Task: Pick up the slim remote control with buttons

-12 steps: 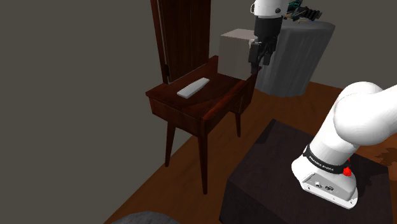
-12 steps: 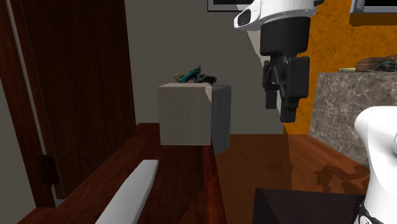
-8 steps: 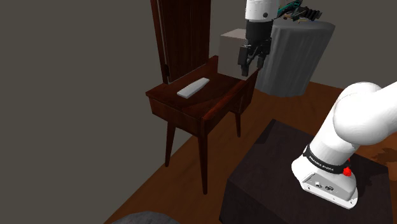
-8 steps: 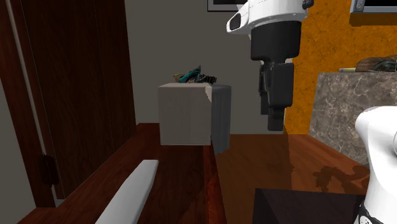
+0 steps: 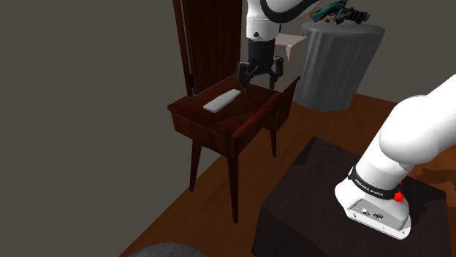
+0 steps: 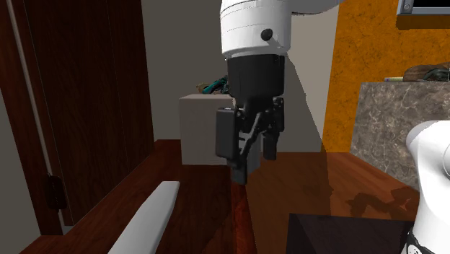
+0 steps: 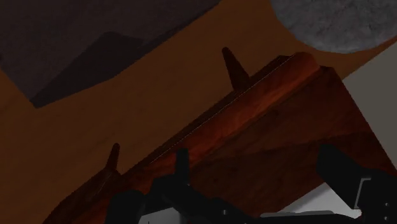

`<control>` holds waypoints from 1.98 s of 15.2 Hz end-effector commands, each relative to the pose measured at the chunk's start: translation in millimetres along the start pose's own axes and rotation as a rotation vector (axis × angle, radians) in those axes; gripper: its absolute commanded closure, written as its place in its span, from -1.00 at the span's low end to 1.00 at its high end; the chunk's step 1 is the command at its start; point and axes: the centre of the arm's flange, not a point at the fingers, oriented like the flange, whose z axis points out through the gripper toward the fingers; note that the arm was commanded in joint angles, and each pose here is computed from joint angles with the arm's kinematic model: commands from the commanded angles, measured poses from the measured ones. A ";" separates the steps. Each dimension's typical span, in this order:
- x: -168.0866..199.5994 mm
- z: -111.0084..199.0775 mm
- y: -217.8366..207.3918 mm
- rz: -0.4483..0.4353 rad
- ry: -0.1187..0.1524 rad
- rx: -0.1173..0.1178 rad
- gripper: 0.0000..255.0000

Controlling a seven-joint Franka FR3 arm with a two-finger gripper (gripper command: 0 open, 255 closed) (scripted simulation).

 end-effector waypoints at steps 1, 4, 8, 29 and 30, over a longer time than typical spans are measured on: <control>18.2 7.4 -17.9 0.120 0.000 0.008 -1.00; 48.2 20.0 -38.7 0.286 0.001 0.016 -1.00; 92.7 36.6 -58.5 0.508 0.002 0.027 -1.00; 179.9 106.1 -70.1 0.901 0.003 0.046 1.00; 180.1 106.1 -70.0 0.901 0.003 0.046 1.00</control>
